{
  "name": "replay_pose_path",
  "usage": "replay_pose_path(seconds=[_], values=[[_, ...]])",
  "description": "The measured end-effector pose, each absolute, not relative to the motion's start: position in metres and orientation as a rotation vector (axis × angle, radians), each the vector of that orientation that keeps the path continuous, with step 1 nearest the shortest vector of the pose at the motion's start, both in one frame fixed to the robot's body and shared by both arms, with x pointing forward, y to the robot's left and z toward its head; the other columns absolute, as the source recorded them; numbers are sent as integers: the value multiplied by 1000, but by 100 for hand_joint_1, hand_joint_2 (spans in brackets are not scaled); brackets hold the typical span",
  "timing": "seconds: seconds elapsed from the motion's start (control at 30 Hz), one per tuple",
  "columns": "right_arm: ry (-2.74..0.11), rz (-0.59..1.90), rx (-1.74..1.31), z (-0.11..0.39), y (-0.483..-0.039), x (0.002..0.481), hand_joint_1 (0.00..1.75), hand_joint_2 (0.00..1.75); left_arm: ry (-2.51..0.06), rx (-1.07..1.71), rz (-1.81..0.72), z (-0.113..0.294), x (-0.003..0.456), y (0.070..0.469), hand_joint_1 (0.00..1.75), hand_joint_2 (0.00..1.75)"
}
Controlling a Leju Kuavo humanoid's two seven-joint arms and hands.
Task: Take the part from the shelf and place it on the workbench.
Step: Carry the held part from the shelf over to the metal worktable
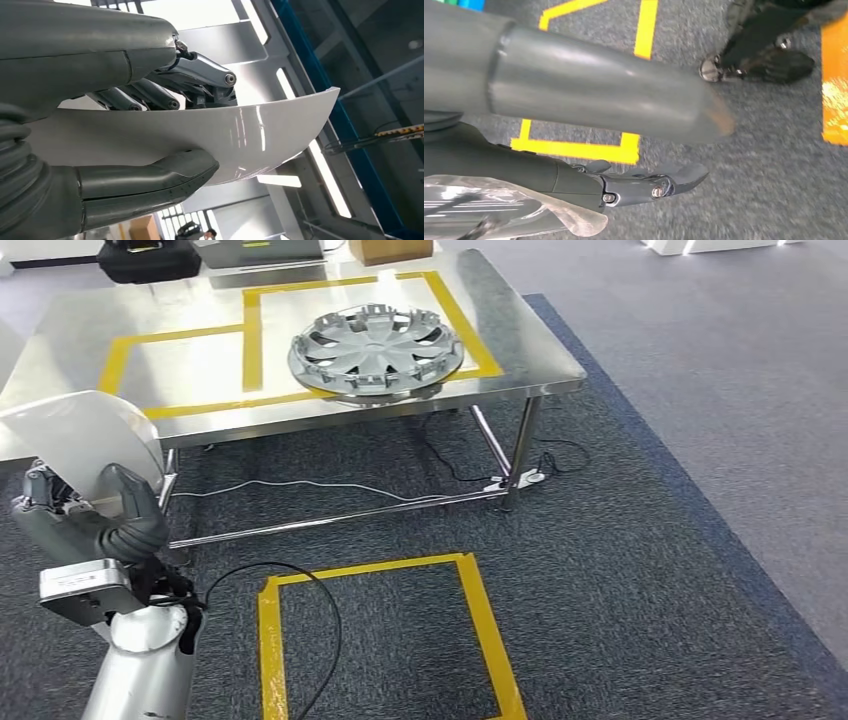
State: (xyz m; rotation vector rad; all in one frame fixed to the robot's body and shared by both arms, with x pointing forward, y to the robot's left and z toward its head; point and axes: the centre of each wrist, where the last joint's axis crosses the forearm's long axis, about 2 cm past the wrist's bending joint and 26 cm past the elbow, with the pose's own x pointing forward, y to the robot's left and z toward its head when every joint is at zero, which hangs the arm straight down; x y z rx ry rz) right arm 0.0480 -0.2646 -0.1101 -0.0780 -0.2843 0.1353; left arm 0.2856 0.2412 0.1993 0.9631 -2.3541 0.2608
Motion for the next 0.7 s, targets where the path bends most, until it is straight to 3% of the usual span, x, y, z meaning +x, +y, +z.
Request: replay_pose_path(seconds=[0.7], values=[[-288, 139, -84, -110, -265, 48, 0, 0, -2364, 971, 249, 203, 282, 240, 175, 175]])
